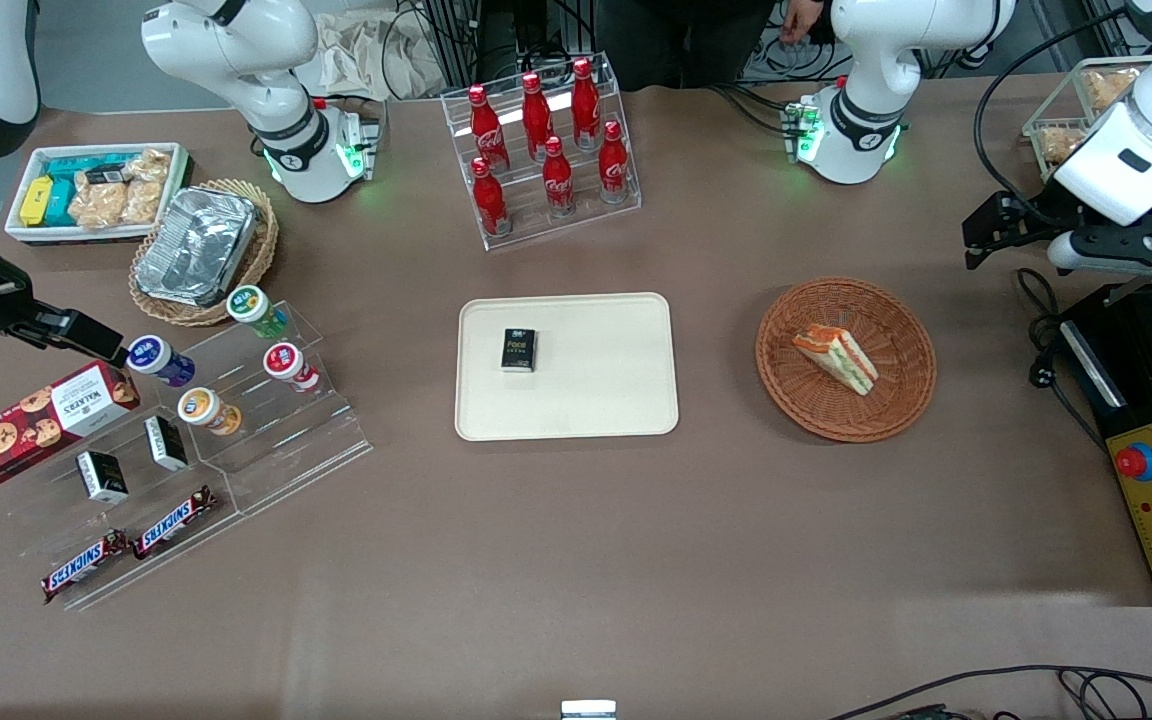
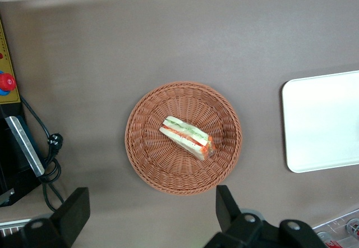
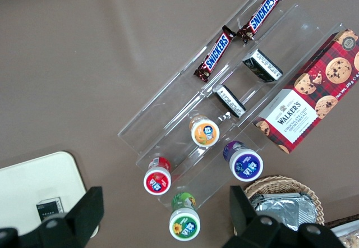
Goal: Place sandwich from basket to tray
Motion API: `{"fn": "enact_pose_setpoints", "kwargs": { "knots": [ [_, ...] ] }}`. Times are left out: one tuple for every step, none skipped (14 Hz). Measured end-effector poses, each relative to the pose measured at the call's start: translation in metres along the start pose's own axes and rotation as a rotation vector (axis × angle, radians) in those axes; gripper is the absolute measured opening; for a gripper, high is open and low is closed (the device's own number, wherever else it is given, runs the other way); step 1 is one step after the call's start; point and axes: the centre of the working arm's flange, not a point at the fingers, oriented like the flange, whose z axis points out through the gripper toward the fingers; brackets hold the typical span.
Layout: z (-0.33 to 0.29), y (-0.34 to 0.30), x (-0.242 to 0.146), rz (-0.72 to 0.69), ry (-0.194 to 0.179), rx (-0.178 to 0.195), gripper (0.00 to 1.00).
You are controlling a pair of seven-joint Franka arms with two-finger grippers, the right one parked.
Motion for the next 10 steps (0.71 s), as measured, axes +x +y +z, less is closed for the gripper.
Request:
{"fn": "enact_pose_setpoints", "kwargs": {
  "knots": [
    [0.0000, 0.0000, 0.0000, 0.000, 0.000, 0.000, 1.00],
    [0.0002, 0.0000, 0.0000, 0.000, 0.000, 0.000, 1.00],
    [0.0002, 0.0000, 0.0000, 0.000, 0.000, 0.000, 1.00],
    [0.0002, 0.0000, 0.0000, 0.000, 0.000, 0.000, 1.00],
    [0.0002, 0.0000, 0.0000, 0.000, 0.000, 0.000, 1.00],
    [0.0002, 0.0000, 0.0000, 0.000, 0.000, 0.000, 1.00],
    [0.0002, 0.0000, 0.0002, 0.000, 0.000, 0.000, 1.00],
    [0.0005, 0.0000, 0.0004, -0.004, 0.000, 0.000, 1.00],
    [0.0009, 0.0001, 0.0005, -0.020, -0.001, 0.000, 1.00],
    [0.0015, 0.0005, 0.0009, -0.050, -0.001, 0.000, 1.00]
  ]
}}
